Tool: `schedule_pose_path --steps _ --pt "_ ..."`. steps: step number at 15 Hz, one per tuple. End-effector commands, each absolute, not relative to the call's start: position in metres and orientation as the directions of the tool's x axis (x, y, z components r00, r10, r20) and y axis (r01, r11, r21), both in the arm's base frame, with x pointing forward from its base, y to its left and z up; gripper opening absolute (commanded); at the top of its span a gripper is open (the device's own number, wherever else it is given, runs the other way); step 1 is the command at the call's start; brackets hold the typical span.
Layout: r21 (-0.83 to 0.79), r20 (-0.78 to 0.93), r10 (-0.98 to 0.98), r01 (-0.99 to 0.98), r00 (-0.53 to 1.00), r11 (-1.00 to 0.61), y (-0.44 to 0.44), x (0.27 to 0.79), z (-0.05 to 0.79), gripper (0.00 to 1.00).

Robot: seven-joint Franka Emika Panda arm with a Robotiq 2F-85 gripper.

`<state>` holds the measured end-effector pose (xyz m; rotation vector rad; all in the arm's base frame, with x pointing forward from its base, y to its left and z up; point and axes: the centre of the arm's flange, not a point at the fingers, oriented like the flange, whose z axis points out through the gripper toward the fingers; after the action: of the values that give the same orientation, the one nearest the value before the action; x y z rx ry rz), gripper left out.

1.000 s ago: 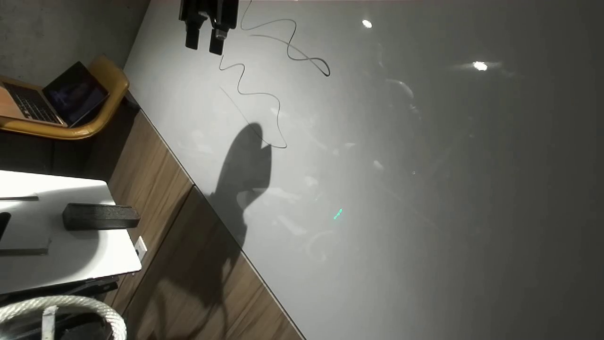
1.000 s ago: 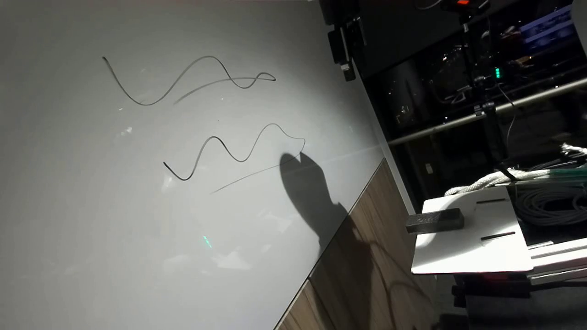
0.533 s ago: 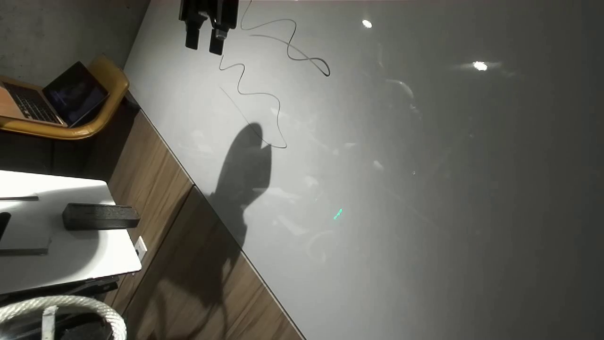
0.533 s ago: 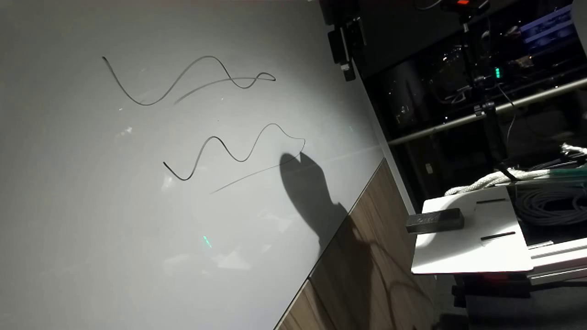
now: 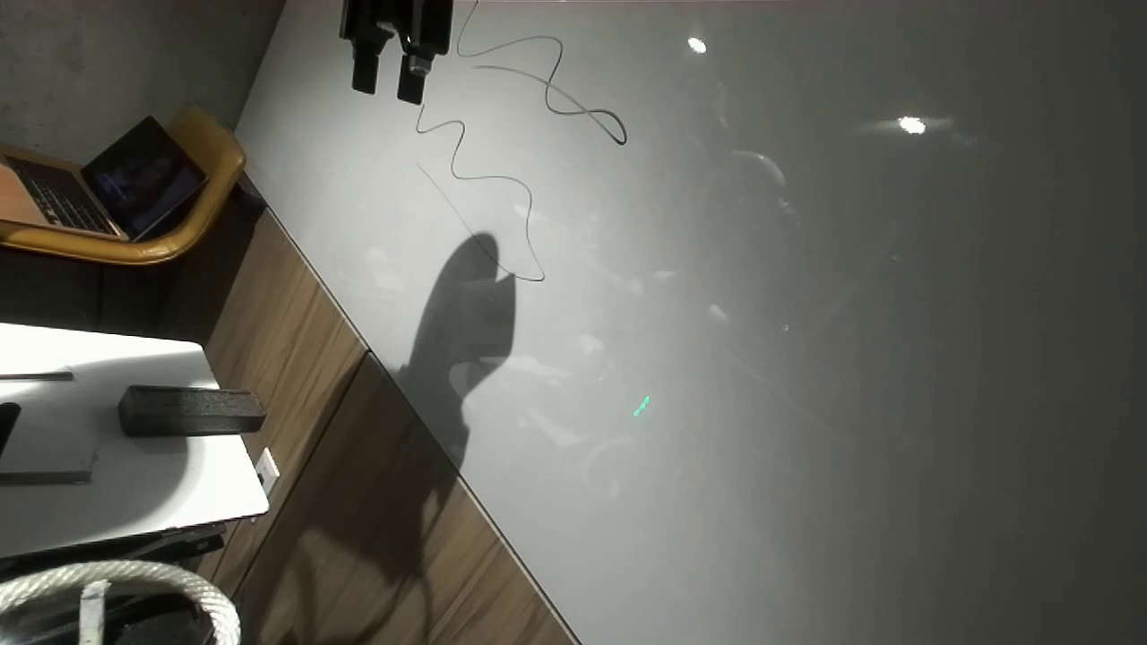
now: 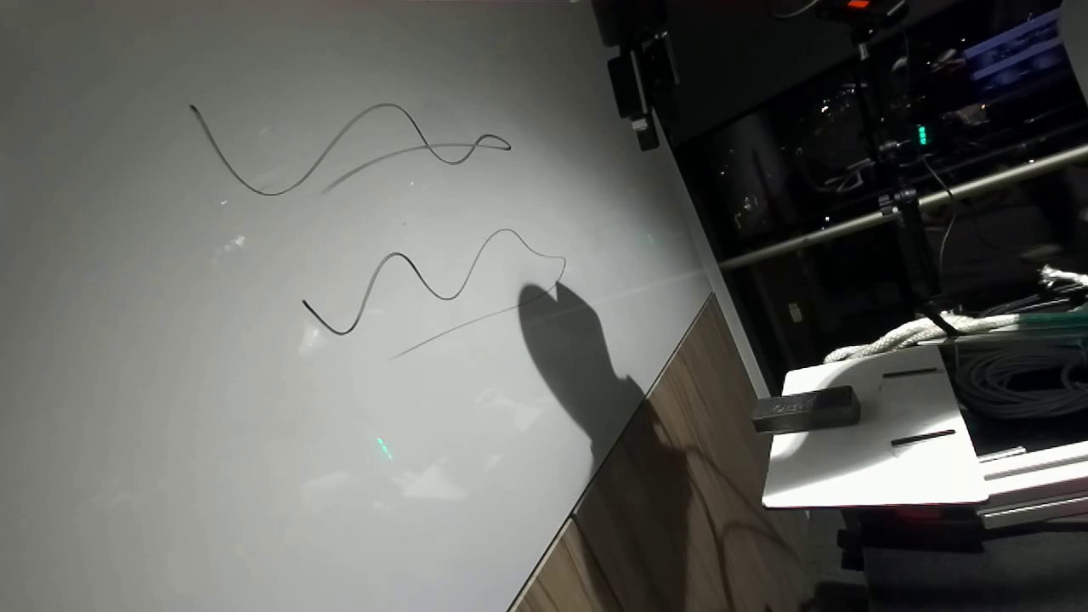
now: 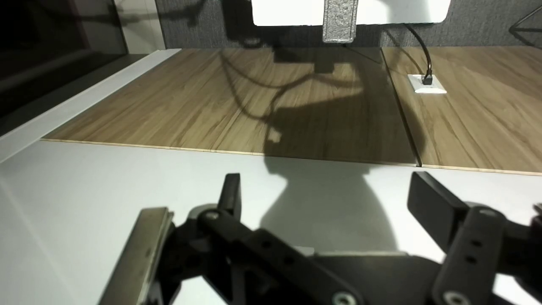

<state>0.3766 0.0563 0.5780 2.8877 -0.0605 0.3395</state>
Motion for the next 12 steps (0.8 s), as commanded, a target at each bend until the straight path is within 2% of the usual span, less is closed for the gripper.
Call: schedule_pose_path --steps 1,6,12 --pt "0.225 0.233 -0.014 -0.068 0.972 -0.972 0.056 0.377 0.578 1.0" --pt "0.208 0.228 -0.006 -0.055 0.974 -0.977 0.06 0.379 0.567 1.0" --pt "0.144 0.193 0.005 -0.023 0.981 -0.989 0.082 0.371 0.505 1.0"
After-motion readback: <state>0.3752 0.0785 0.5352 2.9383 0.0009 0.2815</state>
